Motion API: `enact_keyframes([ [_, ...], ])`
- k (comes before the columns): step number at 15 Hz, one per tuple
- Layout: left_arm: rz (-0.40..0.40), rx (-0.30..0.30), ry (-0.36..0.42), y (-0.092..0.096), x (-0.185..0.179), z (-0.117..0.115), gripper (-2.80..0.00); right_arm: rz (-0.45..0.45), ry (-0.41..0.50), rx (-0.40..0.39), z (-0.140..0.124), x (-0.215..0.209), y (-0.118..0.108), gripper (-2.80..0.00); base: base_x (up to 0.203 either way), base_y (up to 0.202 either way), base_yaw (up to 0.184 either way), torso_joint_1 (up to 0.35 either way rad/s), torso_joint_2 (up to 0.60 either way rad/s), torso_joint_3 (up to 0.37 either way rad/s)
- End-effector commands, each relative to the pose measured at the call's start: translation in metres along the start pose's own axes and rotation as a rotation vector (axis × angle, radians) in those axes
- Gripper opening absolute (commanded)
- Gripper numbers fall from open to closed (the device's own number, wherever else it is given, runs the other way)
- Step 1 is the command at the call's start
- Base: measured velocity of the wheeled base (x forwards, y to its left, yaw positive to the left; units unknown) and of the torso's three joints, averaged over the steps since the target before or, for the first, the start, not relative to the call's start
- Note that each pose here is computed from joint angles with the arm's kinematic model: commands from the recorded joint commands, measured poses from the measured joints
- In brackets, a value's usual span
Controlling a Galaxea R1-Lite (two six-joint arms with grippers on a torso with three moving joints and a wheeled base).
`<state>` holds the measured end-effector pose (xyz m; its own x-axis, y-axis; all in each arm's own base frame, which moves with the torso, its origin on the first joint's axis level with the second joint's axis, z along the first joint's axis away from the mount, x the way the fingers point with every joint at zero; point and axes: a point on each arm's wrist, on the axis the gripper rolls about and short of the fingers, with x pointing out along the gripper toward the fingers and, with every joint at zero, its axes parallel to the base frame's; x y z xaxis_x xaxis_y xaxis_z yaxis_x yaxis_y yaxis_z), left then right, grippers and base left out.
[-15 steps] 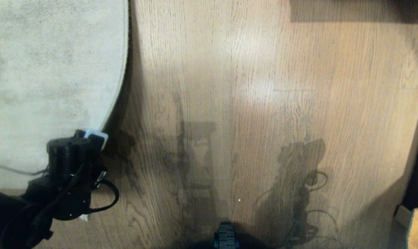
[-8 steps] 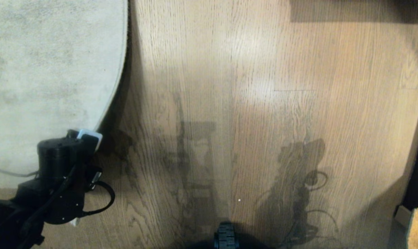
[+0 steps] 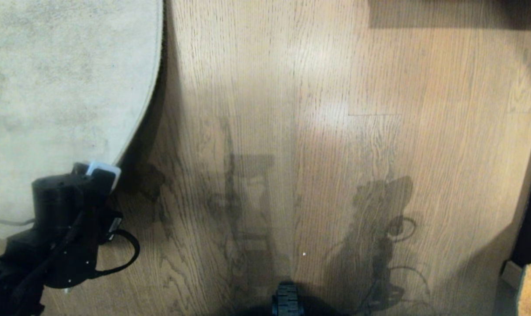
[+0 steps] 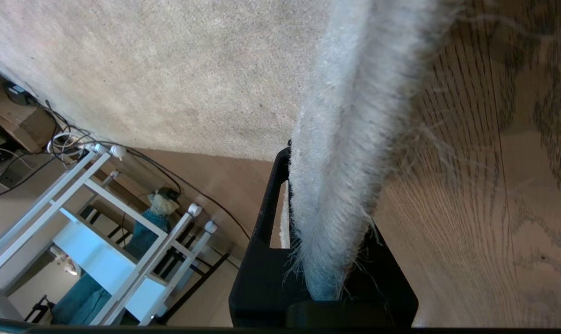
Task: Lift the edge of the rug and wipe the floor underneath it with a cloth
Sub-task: Lift up the carpet
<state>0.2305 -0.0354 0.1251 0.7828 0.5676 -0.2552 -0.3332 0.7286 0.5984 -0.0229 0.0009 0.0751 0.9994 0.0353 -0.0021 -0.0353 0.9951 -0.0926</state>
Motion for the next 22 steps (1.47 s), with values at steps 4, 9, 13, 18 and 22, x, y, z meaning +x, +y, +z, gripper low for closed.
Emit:
enact_keyframes([
  [4, 0.019, -0.012, -0.001, 0.004, 0.002, 0.002, -2.80, 0.000, 0.002, -0.001, 0.000, 0.000, 0.000, -2.80, 0.000, 0.000, 0.000, 0.000, 0.00, 0.000],
  [9, 0.043, -0.021, 0.018, 0.009, 0.007, -0.001, -2.80, 0.000, 0.001, -0.001, 0.000, 0.000, 0.000, -2.80, 0.000, 0.000, 0.000, 0.000, 0.00, 0.000],
  [13, 0.058, -0.023, 0.032, 0.013, 0.010, -0.002, -2.80, 0.000, 0.001, -0.001, 0.000, 0.000, 0.000, -2.80, 0.000, 0.000, 0.000, 0.000, 0.00, 0.000],
  [18, 0.003, 0.018, 0.059, 0.014, 0.012, 0.003, -2.80, 0.000, 0.001, -0.001, 0.000, 0.000, 0.000, -2.80, 0.000, 0.000, 0.000, 0.000, 0.00, 0.000],
  [22, -0.032, 0.028, 0.073, 0.017, 0.015, 0.000, -2.80, 0.000, 0.002, -0.001, 0.000, 0.000, 0.000, -2.80, 0.000, 0.000, 0.000, 0.000, 0.00, 0.000],
])
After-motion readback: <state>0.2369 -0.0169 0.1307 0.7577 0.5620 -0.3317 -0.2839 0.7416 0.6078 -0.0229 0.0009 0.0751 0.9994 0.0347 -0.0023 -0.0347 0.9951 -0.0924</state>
